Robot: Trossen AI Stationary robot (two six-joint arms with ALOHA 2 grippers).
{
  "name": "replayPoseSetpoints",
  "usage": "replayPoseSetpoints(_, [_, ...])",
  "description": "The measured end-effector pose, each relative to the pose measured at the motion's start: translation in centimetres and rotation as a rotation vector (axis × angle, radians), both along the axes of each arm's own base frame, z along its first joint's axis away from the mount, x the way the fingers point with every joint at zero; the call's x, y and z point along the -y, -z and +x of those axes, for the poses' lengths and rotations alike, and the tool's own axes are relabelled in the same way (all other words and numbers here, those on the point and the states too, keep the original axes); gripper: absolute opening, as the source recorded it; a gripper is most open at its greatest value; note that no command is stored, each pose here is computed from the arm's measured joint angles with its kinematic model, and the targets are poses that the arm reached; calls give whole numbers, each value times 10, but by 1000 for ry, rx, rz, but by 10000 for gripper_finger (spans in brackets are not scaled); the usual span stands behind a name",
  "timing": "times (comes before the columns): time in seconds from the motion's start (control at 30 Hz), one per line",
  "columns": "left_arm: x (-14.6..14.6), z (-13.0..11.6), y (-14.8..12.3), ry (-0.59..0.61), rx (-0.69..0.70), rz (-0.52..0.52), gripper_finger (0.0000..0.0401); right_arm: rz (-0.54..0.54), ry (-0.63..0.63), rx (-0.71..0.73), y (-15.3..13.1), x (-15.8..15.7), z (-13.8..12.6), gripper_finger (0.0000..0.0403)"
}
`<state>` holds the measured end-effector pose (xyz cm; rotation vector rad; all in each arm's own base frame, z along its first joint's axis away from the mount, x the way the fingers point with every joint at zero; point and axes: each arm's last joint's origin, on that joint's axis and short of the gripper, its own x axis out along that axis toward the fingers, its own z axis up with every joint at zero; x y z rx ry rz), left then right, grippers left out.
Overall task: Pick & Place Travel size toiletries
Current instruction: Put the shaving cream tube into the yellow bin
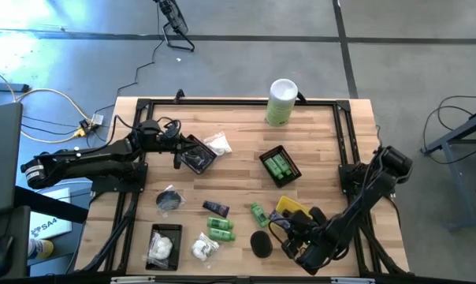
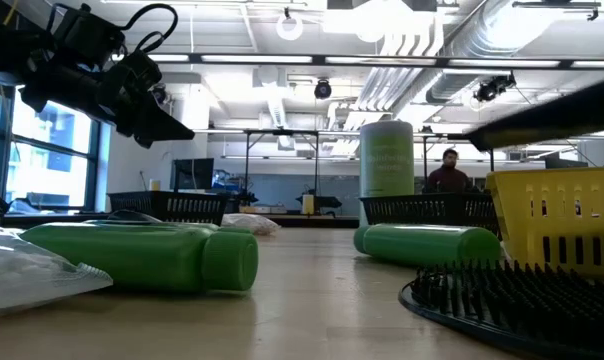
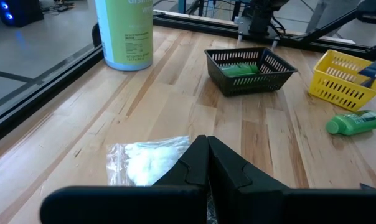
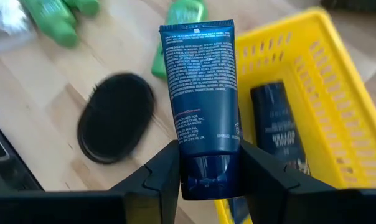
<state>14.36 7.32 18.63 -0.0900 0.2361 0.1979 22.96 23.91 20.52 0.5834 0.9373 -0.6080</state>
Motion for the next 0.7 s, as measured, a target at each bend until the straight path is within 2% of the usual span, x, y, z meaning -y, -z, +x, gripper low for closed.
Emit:
replayPoseSetpoints(0.3, [0, 0, 0, 0, -1, 0, 0, -9, 0, -34, 2, -1, -6, 133])
replayPoseSetpoints(0.5, [0, 0, 0, 0, -2, -1, 0, -19, 75, -118, 3, 2, -17, 133])
replayPoseSetpoints(0.7, [0, 0, 0, 0, -2, -1, 0, -17, 112, -118, 3, -1, -25, 133])
